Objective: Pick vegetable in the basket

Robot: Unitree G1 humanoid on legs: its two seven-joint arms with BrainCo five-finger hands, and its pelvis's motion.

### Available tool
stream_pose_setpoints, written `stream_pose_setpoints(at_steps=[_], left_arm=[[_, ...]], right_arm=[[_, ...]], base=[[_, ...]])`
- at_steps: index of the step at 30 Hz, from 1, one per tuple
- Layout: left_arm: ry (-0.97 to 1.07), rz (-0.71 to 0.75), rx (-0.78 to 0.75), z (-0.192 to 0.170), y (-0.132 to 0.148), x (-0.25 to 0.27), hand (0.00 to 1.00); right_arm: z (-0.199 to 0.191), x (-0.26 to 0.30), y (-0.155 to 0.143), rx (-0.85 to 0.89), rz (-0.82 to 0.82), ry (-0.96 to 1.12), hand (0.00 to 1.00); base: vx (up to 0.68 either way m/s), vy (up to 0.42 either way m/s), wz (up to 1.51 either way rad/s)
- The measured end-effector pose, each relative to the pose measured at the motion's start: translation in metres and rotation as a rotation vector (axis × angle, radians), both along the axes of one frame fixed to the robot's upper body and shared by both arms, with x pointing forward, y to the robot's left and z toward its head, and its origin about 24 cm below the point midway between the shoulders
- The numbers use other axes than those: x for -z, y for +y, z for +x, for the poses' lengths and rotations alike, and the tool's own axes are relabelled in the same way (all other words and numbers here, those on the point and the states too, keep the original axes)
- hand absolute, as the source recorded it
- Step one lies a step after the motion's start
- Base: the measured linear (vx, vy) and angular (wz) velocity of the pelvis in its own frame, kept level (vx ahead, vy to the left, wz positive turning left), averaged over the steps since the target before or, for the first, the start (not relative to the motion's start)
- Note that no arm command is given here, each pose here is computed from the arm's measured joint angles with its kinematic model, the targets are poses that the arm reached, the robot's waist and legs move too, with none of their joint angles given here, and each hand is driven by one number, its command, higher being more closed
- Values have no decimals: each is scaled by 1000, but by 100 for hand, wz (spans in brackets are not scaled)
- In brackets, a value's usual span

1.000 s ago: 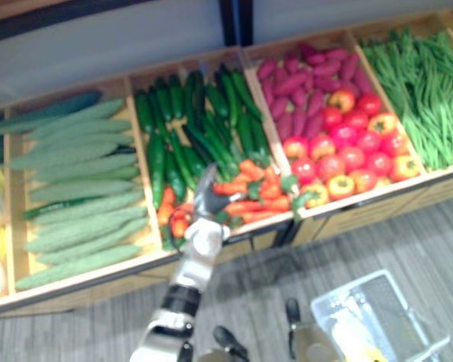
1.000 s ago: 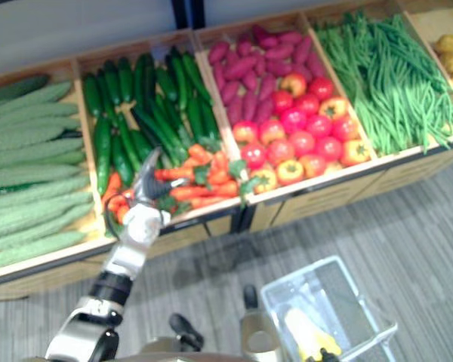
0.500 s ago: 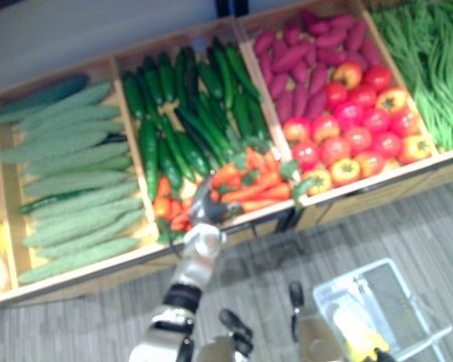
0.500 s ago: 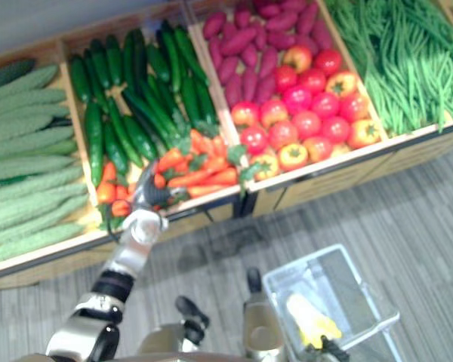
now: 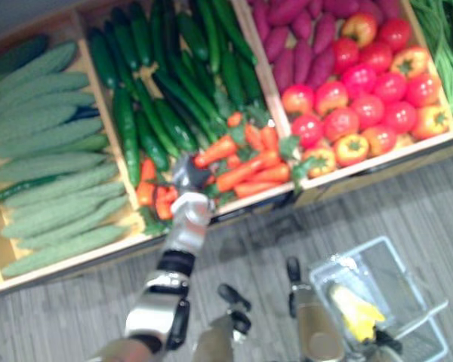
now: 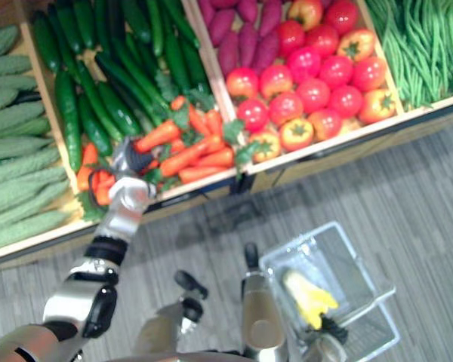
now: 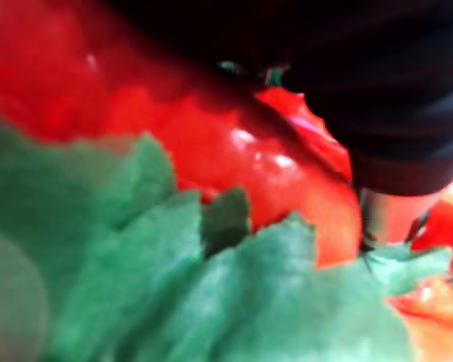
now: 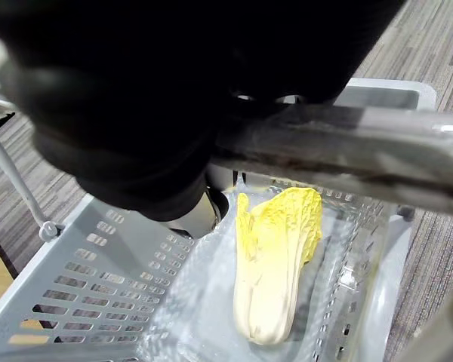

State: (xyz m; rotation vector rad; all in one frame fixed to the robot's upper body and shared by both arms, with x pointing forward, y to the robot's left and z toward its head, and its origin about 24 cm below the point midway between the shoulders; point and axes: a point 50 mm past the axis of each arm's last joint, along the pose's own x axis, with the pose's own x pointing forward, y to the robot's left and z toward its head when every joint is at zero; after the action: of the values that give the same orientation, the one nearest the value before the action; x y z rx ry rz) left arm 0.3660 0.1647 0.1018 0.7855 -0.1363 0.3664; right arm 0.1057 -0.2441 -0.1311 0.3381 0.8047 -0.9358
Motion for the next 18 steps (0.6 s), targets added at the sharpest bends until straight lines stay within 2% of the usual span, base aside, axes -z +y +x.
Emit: stream_pose_setpoints(at_steps=[6,13,18], left_arm=[[0,20,17,0,-7,-2,100],[-133,26,70,-9,-20,-26,100],[-129,20,83,-21,-22,-15,100]], right_arm=[[1,1,4,2,14,-7,100],[-2,3,6,0,26,7,100],[-8,6,6,3,34,25,100]], base=[[21,-22,-1],[-11,-40,11],[-23,-29,9]])
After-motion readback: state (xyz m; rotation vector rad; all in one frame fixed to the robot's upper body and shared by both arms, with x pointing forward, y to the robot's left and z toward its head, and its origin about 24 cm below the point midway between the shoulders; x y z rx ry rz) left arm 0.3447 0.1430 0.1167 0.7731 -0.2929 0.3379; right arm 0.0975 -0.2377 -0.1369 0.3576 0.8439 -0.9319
